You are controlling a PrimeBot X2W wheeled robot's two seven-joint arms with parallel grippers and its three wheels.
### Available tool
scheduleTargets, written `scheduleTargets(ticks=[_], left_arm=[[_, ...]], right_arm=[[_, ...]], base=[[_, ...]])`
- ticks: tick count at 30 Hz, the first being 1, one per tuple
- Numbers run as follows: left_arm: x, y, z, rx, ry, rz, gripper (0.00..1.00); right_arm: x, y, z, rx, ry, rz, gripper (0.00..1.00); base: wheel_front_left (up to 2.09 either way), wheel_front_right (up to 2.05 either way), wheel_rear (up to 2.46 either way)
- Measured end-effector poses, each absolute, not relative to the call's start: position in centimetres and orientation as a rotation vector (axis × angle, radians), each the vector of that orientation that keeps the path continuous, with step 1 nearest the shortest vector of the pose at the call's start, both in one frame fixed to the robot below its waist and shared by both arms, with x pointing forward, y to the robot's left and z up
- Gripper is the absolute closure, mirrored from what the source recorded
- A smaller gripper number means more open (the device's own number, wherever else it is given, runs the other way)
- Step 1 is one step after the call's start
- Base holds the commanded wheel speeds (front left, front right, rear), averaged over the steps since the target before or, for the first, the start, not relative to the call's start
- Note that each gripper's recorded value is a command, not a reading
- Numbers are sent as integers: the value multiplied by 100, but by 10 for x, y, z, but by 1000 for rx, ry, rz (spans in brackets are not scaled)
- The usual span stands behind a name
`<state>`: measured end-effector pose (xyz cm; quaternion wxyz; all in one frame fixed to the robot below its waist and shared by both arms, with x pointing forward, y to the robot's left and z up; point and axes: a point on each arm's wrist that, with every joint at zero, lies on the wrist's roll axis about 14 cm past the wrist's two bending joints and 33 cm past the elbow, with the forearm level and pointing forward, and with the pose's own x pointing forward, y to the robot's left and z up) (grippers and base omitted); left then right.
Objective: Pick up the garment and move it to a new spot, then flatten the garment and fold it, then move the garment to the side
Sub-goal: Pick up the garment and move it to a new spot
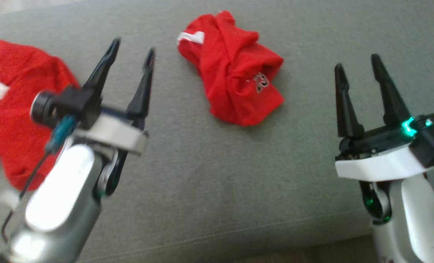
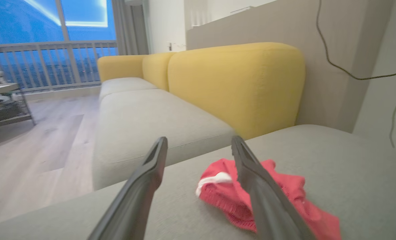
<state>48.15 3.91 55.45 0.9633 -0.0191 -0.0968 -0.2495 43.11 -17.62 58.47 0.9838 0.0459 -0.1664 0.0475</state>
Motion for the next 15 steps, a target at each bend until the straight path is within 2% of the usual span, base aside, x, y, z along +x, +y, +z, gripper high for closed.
scheduleTargets(ticks=[7, 11, 15], left_arm=[[432, 107, 540, -4, -161, -299, 0], [402, 127, 524, -16, -114, -217, 0], [395, 143, 526, -32, -124, -141, 0]], right_arm=[[422, -146, 563, 98, -263, 172, 0], [417, -137, 558, 105, -245, 197, 0], [418, -127, 556, 100, -238, 224, 0]], base=[[0, 0, 0], [0, 0, 0], [0, 0, 0]])
